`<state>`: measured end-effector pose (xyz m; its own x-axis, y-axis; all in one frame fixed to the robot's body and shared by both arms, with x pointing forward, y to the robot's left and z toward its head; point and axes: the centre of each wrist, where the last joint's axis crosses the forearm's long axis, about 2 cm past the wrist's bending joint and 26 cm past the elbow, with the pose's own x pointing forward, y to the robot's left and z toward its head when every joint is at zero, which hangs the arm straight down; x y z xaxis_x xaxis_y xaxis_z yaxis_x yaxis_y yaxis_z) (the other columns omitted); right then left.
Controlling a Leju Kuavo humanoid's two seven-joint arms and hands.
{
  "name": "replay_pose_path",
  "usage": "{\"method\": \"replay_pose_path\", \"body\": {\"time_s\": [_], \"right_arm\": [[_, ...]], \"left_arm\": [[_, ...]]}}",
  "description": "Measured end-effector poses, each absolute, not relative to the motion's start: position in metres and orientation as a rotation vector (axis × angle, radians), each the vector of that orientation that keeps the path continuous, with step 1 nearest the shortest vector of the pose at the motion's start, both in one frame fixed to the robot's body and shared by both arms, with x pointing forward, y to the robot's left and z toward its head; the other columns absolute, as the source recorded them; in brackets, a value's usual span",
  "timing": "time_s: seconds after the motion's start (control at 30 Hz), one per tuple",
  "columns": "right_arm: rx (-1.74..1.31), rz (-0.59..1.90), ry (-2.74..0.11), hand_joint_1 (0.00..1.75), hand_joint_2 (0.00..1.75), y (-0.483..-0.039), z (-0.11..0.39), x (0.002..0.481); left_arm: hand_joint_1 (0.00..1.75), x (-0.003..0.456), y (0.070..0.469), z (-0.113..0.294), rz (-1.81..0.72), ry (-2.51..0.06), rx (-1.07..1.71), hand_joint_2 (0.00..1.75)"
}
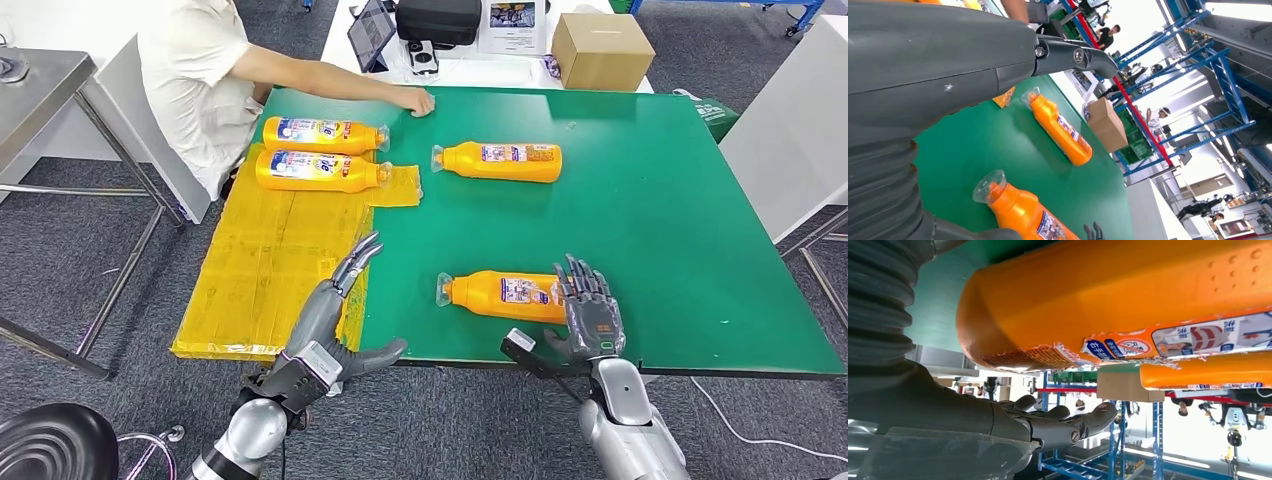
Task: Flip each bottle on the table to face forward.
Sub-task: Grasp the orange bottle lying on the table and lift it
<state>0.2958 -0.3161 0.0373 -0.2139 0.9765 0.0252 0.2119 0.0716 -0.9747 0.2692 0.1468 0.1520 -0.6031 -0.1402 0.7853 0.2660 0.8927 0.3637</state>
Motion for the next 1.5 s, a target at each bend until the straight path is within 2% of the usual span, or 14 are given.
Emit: {"method": "replay_pose_path", "body": {"time_s": [0.63, 0.67, 0.77, 0.8, 0.83, 0.87, 1.23, 1.37, 1.5], "right_arm": [[-1.004, 1.224, -1.319, 0.02, 1.75, -0.327, 0.039, 0.331], [-0.999, 1.229, -1.318, 0.13, 1.75, -0.328, 0.039, 0.332], [-0.965, 1.246, -1.312, 1.2, 1.75, -0.33, 0.039, 0.336], [-0.951, 1.255, -1.309, 1.5, 1.75, -0.331, 0.04, 0.338], [-0.94, 1.264, -1.305, 1.58, 1.75, -0.332, 0.04, 0.339], [-0.931, 1.273, -1.303, 1.62, 1.75, -0.333, 0.04, 0.34], [-0.901, 1.297, -1.283, 1.62, 1.75, -0.339, 0.046, 0.349], [-0.9, 1.302, -1.281, 1.75, 1.75, -0.34, 0.046, 0.35], [-0.868, 1.315, -1.268, 1.75, 1.75, -0.341, 0.047, 0.351]], "left_arm": [[0.0, 0.276, 0.145, 0.151, -0.582, -2.125, -0.099, 1.75], [0.0, 0.277, 0.144, 0.151, -0.584, -2.126, -0.105, 1.75], [0.0, 0.28, 0.141, 0.152, -0.579, -2.129, -0.13, 1.75], [0.0, 0.28, 0.14, 0.153, -0.576, -2.131, -0.14, 1.75], [0.0, 0.281, 0.138, 0.153, -0.575, -2.132, -0.15, 1.75], [0.0, 0.282, 0.137, 0.153, -0.575, -2.133, -0.159, 1.75], [0.0, 0.284, 0.13, 0.153, -0.576, -2.125, -0.186, 1.75], [0.0, 0.284, 0.129, 0.152, -0.577, -2.122, -0.187, 1.75], [0.0, 0.284, 0.129, 0.152, -0.574, -2.118, -0.2, 1.75]]}}
